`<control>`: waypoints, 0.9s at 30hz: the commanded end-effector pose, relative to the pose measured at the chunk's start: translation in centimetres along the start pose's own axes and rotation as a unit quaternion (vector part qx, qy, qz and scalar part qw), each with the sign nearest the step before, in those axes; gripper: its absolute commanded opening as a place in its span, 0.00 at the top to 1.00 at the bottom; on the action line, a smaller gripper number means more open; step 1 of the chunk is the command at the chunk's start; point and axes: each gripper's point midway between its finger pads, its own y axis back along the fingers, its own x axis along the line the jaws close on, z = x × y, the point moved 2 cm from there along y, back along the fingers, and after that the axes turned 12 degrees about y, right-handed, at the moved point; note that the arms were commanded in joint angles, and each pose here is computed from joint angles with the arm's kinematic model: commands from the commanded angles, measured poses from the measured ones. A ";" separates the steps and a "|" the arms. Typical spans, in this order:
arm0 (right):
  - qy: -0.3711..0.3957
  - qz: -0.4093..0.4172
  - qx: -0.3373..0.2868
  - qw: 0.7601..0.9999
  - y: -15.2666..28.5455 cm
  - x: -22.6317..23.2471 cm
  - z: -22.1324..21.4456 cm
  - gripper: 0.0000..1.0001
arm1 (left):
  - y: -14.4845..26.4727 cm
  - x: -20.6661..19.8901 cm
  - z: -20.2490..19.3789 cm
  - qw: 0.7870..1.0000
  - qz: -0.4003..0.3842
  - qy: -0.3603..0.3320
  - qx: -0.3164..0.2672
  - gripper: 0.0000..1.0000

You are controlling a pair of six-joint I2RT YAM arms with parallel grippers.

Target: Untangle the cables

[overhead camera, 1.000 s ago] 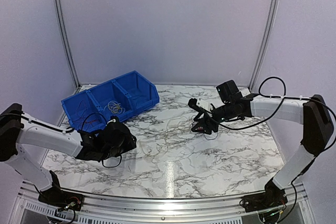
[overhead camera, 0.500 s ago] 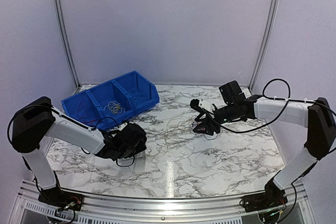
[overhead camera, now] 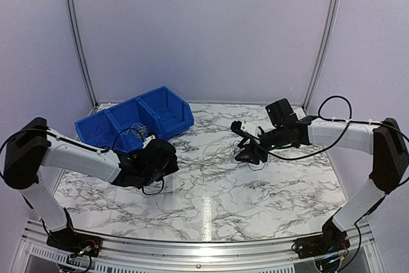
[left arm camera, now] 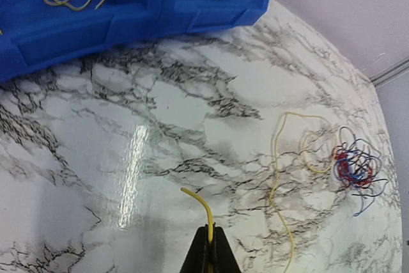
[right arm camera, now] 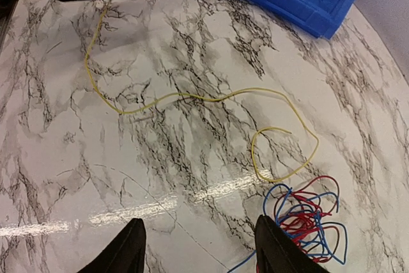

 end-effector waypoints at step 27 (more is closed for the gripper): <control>-0.149 -0.003 0.135 0.980 -12.7 -5.9 -1.3 0.49 | 9.7 4.5 6.2 0.996 -0.022 -0.015 -0.082 1.00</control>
